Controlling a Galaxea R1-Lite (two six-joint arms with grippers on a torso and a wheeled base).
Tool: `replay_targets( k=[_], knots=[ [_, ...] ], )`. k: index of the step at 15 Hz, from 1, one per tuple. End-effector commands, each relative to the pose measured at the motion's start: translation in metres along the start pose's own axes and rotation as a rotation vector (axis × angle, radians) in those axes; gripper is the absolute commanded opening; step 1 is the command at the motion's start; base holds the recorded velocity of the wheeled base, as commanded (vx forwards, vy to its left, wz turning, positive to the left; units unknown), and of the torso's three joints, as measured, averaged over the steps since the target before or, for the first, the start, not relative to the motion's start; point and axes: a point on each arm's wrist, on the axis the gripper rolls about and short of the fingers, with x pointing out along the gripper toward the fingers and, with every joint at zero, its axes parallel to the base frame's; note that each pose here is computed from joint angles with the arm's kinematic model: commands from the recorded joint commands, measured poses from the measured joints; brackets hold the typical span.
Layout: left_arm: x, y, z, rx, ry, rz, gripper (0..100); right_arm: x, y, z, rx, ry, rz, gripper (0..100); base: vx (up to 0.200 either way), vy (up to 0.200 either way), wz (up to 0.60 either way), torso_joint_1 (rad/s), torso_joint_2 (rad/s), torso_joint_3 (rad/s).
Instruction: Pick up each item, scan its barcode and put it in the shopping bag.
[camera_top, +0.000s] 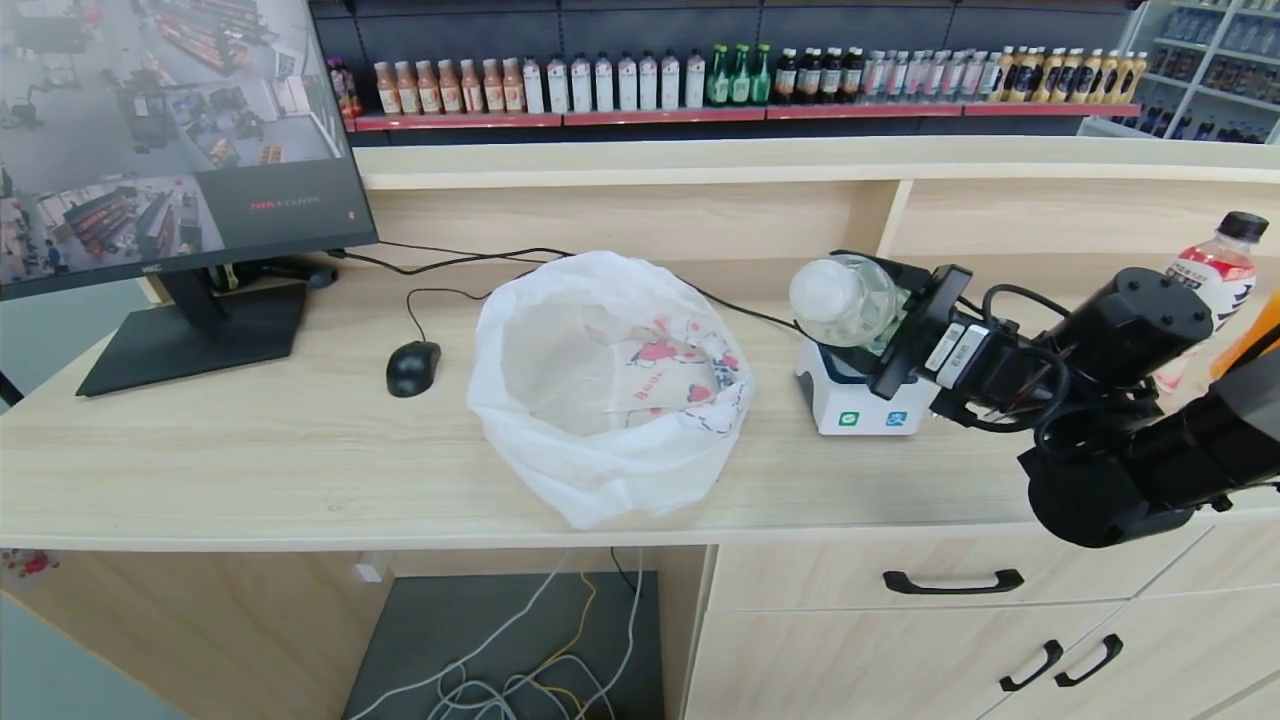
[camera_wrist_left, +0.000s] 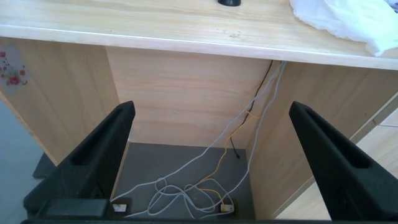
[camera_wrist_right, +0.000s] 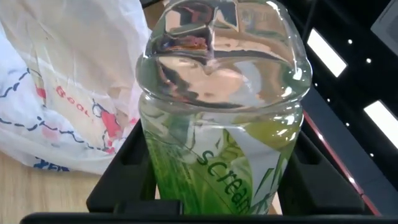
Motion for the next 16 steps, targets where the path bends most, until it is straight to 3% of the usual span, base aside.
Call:
replay_targets(
  k=[1,4,16],
  knots=[
    [0.0,0.0,0.0,-0.001,0.0,0.001,100,-0.002,0.002,-0.003,0.004,0.002,0.011,0,0.0,0.0,0.0,0.0,0.0,0.0],
    [0.0,0.0,0.0,-0.001,0.001,0.0,100,-0.015,-0.004,-0.012,-0.004,0.044,0.001,0,0.0,0.0,0.0,0.0,0.0,0.0],
    [0.0,0.0,0.0,-0.001,0.0,0.001,100,-0.008,0.014,-0.008,0.029,0.026,0.035,0,0.0,0.0,0.0,0.0,0.0,0.0]
  ],
)
